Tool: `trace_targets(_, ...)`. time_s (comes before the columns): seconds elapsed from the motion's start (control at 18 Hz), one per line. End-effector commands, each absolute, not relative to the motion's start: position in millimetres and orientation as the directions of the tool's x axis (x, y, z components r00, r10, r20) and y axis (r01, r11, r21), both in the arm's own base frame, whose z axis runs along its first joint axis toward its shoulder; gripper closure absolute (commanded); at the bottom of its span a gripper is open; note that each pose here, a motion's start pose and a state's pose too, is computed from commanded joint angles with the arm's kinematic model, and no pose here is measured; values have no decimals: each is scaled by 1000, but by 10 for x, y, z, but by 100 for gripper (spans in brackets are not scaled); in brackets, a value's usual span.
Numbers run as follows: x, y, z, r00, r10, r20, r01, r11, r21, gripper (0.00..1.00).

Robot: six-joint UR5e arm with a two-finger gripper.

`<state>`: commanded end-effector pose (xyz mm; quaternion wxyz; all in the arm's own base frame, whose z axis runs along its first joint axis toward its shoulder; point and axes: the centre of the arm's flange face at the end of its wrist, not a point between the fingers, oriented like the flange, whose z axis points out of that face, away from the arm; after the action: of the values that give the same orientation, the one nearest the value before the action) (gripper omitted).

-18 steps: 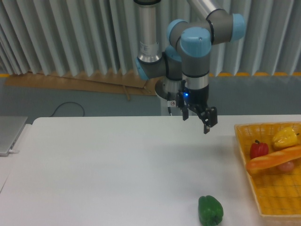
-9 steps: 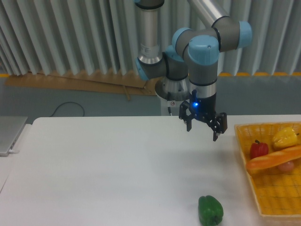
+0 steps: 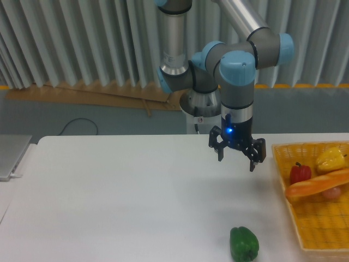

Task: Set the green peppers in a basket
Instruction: 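Move the gripper toward the basket and open it wider, then lower the open gripper down over the green pepper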

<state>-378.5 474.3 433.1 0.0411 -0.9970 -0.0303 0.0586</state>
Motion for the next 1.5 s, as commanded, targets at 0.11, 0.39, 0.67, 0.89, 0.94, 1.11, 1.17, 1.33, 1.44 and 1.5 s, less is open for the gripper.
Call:
trace_targets(0.11, -3782, 4752, 4324, 991, 62, -115, 53, -995, -85, 0)
trace_targets(0.39, -3781, 4747, 4309, 991, 68, -114, 59, -995, -82, 0)
trace_targets(0.67, -3783, 4734, 4327, 991, 70, -117, 61, -995, -83, 0)
trace_targets(0.89, -3787, 4740, 4303, 991, 67, -114, 58, -995, -81, 0)
trace_targets(0.94, -3789, 4740, 4309, 991, 67, -115, 58, -995, -80, 0)
trace_targets(1.11, -3780, 4735, 4368, 990, 65, -122, 54, -995, -88, 0)
trace_targets(1.17, -3791, 4720, 4377, 990, 68, -123, 57, -994, -89, 0)
trace_targets(1.33, -3809, 4711, 4368, 990, 71, -122, 60, -994, -88, 0)
trace_targets(1.44, -3823, 4720, 4350, 990, 71, -122, 60, -994, -86, 0)
trace_targets(1.5, -3824, 4731, 4334, 990, 71, -122, 60, -995, -84, 0)
